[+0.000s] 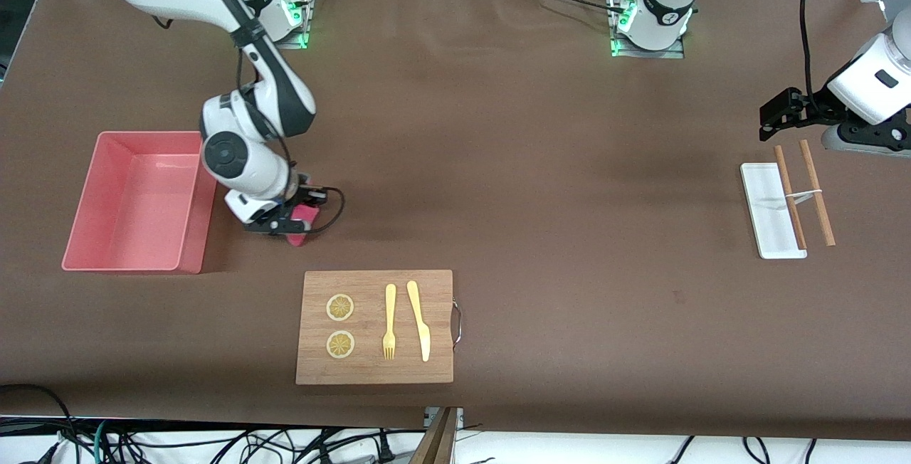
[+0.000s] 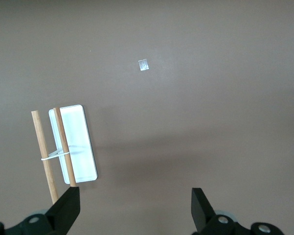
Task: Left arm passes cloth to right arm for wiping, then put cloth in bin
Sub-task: 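Wipe the table with the cloth in the right gripper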
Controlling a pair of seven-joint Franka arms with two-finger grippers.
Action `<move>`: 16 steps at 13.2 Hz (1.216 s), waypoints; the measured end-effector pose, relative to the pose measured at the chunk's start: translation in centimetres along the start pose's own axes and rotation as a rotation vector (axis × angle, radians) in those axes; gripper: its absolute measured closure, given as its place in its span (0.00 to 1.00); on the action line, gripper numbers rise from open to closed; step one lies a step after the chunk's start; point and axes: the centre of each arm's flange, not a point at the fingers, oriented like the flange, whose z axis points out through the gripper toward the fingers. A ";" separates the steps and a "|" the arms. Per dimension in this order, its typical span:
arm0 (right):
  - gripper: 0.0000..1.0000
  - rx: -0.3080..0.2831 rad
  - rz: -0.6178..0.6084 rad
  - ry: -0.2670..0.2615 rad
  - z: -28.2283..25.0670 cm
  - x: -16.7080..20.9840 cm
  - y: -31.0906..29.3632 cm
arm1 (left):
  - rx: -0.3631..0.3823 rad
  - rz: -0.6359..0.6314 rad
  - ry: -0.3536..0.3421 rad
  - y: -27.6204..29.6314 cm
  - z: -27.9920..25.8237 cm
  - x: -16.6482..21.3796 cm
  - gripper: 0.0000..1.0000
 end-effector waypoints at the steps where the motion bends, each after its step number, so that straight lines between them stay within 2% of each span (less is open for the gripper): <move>1: 0.98 0.013 0.028 0.004 -0.1 -0.7 -1.8 | 0.000 0.001 0.000 0.1 0.0 0.0 0.00; 9: 0.98 0.112 0.217 0.031 -2.2 -8.1 -20.0 | 0.000 0.003 -0.001 0.1 0.0 0.0 0.00; 12: 0.98 0.173 0.297 0.041 -4.1 -10.3 -25.7 | 0.000 0.004 -0.001 0.1 0.0 0.0 0.00; 15: 0.98 0.262 0.375 0.006 -7.0 -10.1 -27.8 | 0.000 0.005 -0.001 0.2 0.0 0.0 0.00; 16: 0.98 0.273 0.397 -0.007 -7.7 -9.5 -27.6 | 0.000 0.006 -0.001 0.2 0.0 0.0 0.00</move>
